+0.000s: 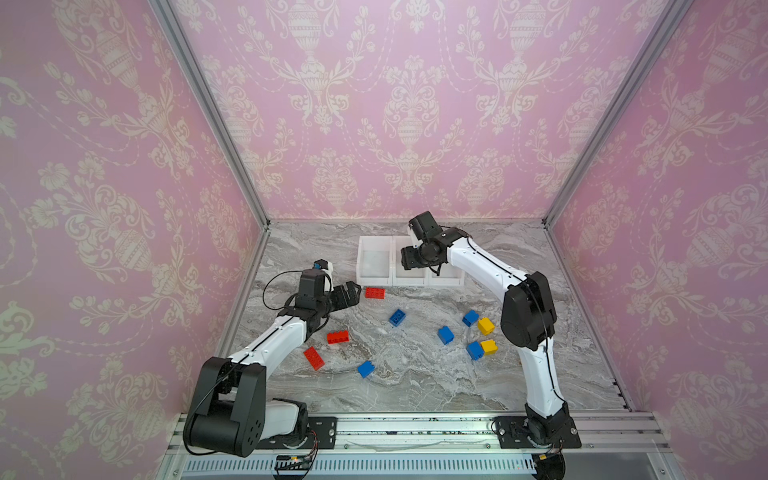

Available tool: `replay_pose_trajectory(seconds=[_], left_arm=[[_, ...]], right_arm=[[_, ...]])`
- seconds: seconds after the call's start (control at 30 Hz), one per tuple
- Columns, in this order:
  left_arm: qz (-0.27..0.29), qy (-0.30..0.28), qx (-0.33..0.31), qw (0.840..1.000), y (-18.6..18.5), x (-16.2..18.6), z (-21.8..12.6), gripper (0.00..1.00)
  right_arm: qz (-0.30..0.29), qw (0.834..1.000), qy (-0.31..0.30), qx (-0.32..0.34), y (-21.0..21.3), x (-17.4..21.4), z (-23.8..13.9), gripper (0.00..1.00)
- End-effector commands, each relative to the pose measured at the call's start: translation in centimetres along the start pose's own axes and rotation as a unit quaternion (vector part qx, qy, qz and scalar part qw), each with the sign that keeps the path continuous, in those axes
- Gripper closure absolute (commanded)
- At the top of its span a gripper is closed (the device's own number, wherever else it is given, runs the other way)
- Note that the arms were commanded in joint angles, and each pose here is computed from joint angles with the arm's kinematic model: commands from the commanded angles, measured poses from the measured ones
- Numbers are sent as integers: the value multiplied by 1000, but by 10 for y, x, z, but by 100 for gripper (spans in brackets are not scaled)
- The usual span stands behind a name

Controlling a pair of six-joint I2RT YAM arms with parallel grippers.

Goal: Sort the legos into containers by color
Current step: 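Move the right gripper down to a blue brick and grasp it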

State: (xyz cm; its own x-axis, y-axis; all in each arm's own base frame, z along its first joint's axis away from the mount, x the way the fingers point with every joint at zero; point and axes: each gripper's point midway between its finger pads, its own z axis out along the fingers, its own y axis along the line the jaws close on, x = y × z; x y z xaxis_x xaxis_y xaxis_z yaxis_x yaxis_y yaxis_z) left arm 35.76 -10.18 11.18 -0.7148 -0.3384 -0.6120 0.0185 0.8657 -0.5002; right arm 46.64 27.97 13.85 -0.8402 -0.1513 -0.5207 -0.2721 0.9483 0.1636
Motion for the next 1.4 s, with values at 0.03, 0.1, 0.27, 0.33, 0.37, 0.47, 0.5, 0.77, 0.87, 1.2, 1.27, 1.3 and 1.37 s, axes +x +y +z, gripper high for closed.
replay_pose_trajectory(seconds=[0.03,0.1,0.27,0.33,0.37,0.47,0.5,0.77,0.87,1.2,1.27,1.3,1.37], left_arm=[[-4,10,1,1000,0,6,1,1],[-5,12,4,1000,-1,6,2,1],[-8,18,11,1000,-3,8,7,1],[-9,19,14,1000,-4,8,8,1],[-8,19,15,1000,-5,8,9,1],[-7,21,17,1000,-7,8,11,1],[-7,22,17,1000,-7,8,11,1],[-6,28,17,999,-7,12,13,1],[-4,28,16,999,-7,12,12,1],[-2,29,14,999,-7,12,12,1],[-3,30,15,999,-7,12,12,1],[-3,30,14,999,-7,12,11,1],[-2,28,15,1000,-8,11,10,1]], right_arm=[[-20,1000,4,-13,2,21,-32,26],[-23,1000,15,-15,-2,37,-39,25],[-31,998,58,-8,-16,89,-50,23],[-33,996,78,-12,-19,110,-53,22],[-34,996,87,-12,-21,119,-55,22],[-38,992,116,-9,-27,146,-54,18],[-41,991,125,-7,-29,155,-53,16],[-57,981,187,18,-36,214,-39,15],[-66,977,200,35,-40,227,-37,16],[-65,976,200,51,-45,244,-27,33],[-66,978,190,56,-46,241,-25,36],[-66,979,187,56,-46,239,-24,37],[-66,980,180,58,-46,236,-23,40]])
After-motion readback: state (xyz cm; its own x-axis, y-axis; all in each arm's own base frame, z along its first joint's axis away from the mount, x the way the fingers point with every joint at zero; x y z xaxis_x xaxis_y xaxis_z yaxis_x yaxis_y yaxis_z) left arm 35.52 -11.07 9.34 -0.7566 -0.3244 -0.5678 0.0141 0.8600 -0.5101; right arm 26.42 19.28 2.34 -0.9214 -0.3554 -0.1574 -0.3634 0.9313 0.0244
